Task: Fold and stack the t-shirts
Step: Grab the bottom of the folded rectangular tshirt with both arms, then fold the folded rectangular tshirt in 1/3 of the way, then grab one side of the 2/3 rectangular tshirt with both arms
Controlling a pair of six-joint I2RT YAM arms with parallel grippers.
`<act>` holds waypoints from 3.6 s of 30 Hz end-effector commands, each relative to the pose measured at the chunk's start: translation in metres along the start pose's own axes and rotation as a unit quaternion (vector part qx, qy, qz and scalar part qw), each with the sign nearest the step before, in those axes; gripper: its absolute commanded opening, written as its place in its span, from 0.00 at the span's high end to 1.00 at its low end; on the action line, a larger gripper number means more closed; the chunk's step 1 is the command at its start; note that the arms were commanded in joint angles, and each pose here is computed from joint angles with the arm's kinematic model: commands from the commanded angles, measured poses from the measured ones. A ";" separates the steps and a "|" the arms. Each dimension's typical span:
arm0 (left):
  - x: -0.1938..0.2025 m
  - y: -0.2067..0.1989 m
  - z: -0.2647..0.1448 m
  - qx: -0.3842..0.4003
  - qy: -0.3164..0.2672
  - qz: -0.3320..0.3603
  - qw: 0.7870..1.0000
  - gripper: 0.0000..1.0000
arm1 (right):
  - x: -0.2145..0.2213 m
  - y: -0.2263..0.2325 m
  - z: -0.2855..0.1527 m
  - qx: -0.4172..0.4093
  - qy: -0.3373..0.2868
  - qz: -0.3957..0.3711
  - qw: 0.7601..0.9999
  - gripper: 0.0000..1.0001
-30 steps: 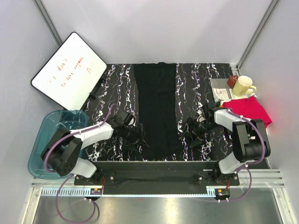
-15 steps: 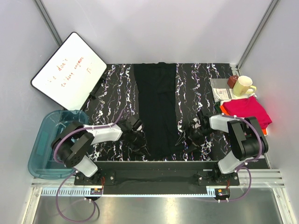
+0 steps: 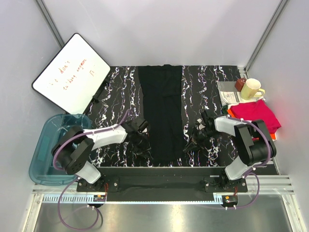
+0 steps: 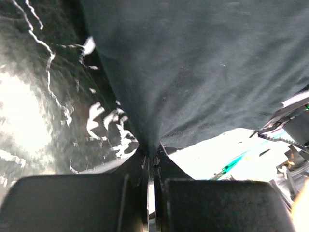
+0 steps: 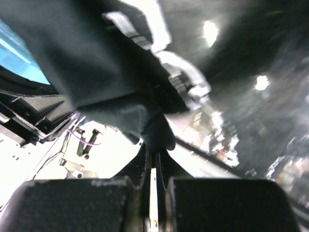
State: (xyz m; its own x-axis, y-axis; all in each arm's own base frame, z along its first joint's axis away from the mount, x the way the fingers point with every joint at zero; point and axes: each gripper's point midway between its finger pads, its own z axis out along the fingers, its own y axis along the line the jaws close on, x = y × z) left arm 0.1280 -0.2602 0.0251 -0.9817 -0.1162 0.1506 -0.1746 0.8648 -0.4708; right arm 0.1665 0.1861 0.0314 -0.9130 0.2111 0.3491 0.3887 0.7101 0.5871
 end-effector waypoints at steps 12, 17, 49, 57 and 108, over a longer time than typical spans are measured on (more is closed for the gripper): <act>-0.082 -0.082 -0.100 -0.001 -0.174 0.092 0.981 1.00 | -0.052 0.111 -0.081 -0.016 -0.103 -0.159 0.982 1.00; -0.124 -0.085 -0.124 -0.004 -0.216 0.074 0.973 1.00 | -0.092 0.144 -0.095 -0.007 -0.137 -0.203 0.970 1.00; -0.313 -0.098 -0.147 0.020 -0.248 0.054 0.967 0.01 | -0.310 0.226 -0.103 -0.007 -0.269 -0.261 0.927 0.29; -0.274 -0.065 -0.102 0.013 -0.183 0.048 0.982 0.02 | -0.283 0.216 -0.114 -0.001 -0.249 -0.251 0.936 0.13; -0.174 -0.006 -0.056 0.001 -0.126 0.021 0.992 1.00 | -0.152 0.107 -0.028 -0.017 -0.168 -0.184 0.968 1.00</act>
State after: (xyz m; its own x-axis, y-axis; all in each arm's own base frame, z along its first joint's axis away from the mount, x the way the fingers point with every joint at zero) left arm 0.3239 -0.2288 0.0283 -0.9702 -0.2326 -0.0672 -0.1740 0.8629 -0.4744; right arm 0.3636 0.2103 0.0321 -0.9778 0.2011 -0.0595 0.1137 0.7467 0.6554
